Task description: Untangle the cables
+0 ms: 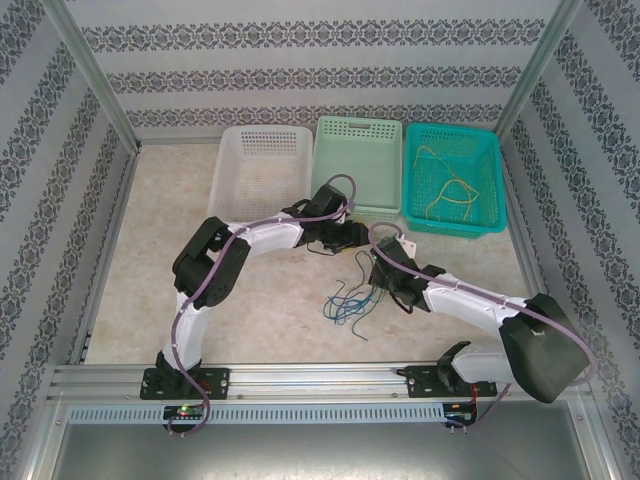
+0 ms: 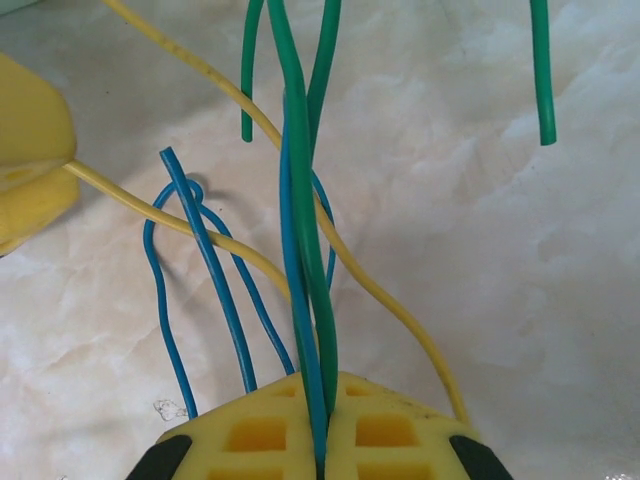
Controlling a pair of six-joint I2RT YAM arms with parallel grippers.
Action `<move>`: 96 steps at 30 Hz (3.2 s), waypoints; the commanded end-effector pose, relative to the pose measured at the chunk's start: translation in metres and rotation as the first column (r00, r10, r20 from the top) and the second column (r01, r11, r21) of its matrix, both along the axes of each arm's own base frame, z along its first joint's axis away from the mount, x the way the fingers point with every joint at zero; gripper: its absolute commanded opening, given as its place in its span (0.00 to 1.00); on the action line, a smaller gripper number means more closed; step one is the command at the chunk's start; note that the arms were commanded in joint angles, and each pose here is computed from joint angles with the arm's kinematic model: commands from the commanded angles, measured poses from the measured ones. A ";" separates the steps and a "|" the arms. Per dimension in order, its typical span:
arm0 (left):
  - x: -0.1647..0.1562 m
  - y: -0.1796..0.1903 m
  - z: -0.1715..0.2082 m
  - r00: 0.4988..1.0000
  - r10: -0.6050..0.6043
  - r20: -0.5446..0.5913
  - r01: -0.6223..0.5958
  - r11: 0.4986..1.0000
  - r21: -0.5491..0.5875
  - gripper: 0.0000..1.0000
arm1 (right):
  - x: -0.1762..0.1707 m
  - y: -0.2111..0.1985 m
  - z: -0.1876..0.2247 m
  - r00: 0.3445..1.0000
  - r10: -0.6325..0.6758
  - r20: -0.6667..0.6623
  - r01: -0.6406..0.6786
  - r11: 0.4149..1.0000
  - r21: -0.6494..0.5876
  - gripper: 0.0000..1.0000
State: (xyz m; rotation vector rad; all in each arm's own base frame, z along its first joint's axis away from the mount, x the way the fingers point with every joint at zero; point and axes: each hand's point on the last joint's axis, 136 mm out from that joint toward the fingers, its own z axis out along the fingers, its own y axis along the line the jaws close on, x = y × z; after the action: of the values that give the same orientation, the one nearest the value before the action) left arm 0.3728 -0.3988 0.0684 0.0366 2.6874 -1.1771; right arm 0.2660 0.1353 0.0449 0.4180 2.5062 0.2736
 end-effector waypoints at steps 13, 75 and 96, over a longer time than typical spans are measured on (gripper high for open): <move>0.012 -0.018 0.025 0.998 0.000 0.067 0.006 0.996 -0.092 0.34 | -0.004 0.003 -0.005 0.999 0.035 0.013 -0.035 0.999 -0.003 0.00; 0.001 0.045 0.158 0.905 -0.038 0.424 0.116 0.980 -0.159 0.00 | 0.002 -0.001 -0.025 0.995 0.025 -0.093 -0.016 0.995 0.100 0.08; -0.015 0.091 0.220 0.863 -0.064 0.502 0.147 0.981 -0.128 0.00 | 0.000 -0.004 -0.042 0.984 -0.009 -0.176 0.020 0.998 0.059 0.00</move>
State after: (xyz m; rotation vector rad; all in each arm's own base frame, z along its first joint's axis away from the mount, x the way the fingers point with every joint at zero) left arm 0.3673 -0.3156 0.2676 0.3501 2.1871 -1.2226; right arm 0.2691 0.1363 0.0126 0.4912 2.6345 0.3724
